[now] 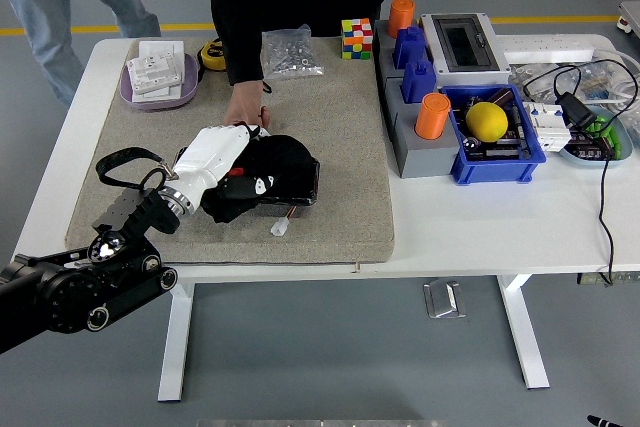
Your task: Pick the rag up,wipe the panel,place it on the desk
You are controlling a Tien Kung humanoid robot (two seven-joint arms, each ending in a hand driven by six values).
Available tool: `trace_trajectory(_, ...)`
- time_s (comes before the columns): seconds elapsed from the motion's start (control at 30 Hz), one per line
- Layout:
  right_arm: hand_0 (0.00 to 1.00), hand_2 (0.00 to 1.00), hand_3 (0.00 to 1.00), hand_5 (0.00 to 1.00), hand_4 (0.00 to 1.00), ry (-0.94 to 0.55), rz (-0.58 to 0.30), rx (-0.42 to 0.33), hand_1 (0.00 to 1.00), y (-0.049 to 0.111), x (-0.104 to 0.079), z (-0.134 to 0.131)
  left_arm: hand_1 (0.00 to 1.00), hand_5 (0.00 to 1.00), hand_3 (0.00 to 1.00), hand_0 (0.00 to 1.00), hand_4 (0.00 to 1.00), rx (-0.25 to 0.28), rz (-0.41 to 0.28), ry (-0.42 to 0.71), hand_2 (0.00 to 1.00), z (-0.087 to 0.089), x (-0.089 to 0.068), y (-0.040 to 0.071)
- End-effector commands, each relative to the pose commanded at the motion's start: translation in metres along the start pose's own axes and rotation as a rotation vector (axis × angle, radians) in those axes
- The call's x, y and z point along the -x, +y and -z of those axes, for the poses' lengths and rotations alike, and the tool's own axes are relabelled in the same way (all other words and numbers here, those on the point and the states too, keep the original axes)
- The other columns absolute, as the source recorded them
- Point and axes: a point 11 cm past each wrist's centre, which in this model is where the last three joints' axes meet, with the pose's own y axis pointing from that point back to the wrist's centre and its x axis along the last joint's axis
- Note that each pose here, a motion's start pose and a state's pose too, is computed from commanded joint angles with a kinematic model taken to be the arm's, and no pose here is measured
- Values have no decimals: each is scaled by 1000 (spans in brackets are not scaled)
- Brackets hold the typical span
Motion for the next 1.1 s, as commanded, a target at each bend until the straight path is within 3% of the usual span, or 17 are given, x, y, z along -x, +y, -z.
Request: trace_trajectory(1.1, 792, 717, 656, 512, 998, -13, 7, 8, 667, -1, 3, -4, 180, 93, 541, 304, 463, -135, -68, -52, 559, 61, -31, 8)
